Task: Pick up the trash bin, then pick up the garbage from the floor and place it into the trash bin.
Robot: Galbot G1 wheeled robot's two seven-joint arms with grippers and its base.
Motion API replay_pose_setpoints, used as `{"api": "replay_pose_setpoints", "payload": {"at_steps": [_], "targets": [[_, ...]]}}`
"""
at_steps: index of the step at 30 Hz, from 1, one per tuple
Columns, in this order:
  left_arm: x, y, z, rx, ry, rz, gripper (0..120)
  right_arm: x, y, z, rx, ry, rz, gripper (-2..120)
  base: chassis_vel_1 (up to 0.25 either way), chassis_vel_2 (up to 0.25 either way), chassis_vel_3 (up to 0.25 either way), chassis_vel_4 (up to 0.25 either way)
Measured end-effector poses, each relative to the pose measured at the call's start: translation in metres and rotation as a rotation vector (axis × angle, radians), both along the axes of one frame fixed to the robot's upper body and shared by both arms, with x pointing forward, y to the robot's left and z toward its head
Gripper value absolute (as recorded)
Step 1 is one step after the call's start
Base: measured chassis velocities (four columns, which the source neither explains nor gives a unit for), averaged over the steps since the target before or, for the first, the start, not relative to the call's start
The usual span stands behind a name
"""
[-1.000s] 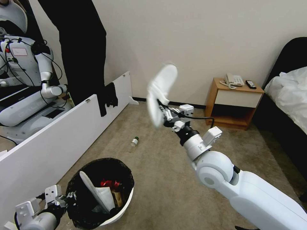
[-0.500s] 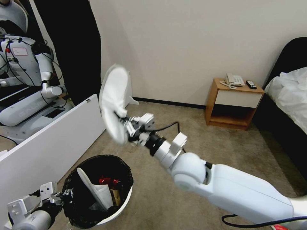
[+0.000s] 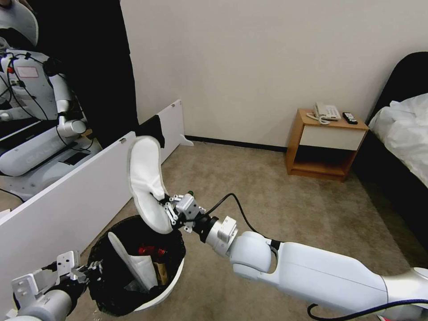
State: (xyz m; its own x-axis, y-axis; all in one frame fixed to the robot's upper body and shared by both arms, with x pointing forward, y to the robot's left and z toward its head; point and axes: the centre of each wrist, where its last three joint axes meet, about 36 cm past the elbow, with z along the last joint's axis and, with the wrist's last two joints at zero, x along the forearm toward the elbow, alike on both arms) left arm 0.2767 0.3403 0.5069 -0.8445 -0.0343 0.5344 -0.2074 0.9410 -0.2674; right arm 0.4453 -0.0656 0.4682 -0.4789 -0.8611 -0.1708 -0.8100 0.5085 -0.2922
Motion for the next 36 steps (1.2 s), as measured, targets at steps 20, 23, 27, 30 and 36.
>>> {"api": "replay_pose_setpoints", "payload": {"at_steps": [20,23,27,30,36], "targets": [[0.0,-0.002,0.003,-0.009,-0.015,-0.001,2,-0.019,0.027,-0.044,-0.082,0.073,0.057,0,0.0,0.0,0.0,0.0],[0.0,-0.002,0.004,-0.01,-0.018,-0.001,2,-0.017,0.031,-0.05,-0.087,0.07,0.06,0,0.0,0.0,0.0,0.0],[-0.001,-0.003,0.004,-0.014,-0.02,0.0,2,-0.015,0.039,-0.059,-0.098,0.069,0.063,0,0.0,0.0,0.0,0.0],[-0.001,-0.003,0.004,-0.015,-0.021,0.0,2,-0.014,0.041,-0.063,-0.103,0.07,0.062,0,0.0,0.0,0.0,0.0],[-0.002,-0.004,0.006,-0.015,-0.024,-0.002,2,-0.01,0.05,-0.079,-0.122,0.069,0.063,0,0.0,0.0,0.0,0.0]]}}
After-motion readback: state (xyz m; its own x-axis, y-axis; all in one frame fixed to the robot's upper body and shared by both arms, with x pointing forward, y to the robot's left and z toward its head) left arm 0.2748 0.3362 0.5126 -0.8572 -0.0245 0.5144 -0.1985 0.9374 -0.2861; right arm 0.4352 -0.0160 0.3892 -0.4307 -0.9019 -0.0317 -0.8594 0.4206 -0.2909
